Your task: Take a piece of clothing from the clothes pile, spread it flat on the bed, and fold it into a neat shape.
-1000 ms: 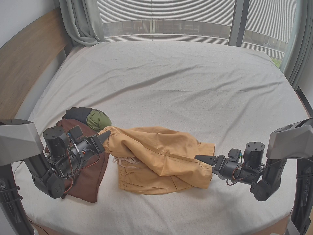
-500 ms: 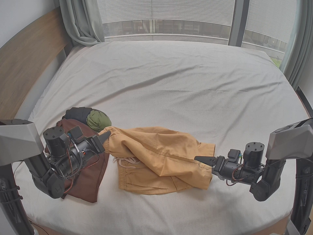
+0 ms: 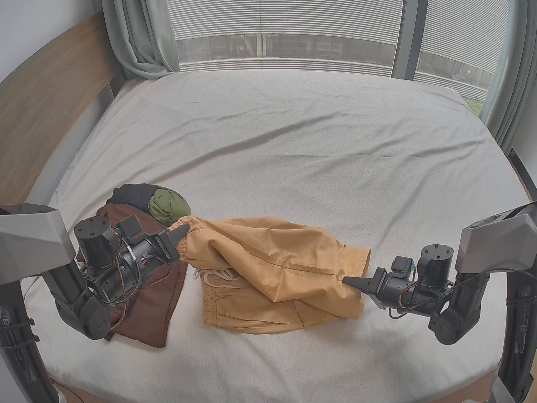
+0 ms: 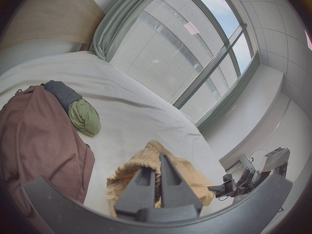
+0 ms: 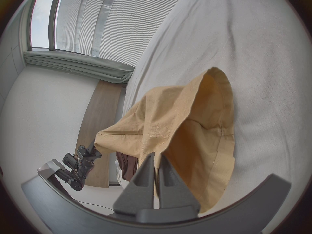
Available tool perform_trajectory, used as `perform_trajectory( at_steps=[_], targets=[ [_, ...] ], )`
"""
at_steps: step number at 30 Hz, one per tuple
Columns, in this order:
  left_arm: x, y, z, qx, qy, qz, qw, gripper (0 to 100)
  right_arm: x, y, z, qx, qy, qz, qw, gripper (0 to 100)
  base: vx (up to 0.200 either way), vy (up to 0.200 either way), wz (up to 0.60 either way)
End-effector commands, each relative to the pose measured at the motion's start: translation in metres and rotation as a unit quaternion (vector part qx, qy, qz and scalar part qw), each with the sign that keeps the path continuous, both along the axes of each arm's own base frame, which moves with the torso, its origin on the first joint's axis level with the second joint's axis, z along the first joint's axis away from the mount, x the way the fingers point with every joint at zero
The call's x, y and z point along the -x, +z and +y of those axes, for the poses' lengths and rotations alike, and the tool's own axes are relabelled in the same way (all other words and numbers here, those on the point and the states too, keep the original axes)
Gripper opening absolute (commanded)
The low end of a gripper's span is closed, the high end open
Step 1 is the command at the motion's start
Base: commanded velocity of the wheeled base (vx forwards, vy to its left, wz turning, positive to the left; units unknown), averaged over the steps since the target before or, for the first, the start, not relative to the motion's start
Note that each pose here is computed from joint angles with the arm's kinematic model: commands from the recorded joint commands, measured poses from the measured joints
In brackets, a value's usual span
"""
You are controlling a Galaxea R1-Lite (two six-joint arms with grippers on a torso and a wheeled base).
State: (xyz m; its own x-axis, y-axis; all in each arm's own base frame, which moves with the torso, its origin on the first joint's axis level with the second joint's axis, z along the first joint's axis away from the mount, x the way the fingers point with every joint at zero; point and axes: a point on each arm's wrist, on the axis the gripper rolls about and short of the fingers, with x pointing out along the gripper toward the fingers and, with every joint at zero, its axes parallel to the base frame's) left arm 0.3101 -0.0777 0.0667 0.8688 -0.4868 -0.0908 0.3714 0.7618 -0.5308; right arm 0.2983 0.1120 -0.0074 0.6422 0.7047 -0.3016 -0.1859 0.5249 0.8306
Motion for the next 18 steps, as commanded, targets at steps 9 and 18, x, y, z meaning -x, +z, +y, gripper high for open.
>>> perform_trajectory(
  at_steps=[9,18],
  targets=[
    [-0.001,-0.002,0.001,-0.001,0.003,0.003,1.0,0,0.004,0.03,-0.022,-0.022,0.006,-0.03,0.9993,0,0.0,0.0,0.0],
    [-0.001,-0.002,0.002,-0.001,0.003,0.003,1.0,0,0.005,0.027,-0.023,-0.024,0.028,-0.026,0.999,0,0.0,0.0,0.0]
  ],
)
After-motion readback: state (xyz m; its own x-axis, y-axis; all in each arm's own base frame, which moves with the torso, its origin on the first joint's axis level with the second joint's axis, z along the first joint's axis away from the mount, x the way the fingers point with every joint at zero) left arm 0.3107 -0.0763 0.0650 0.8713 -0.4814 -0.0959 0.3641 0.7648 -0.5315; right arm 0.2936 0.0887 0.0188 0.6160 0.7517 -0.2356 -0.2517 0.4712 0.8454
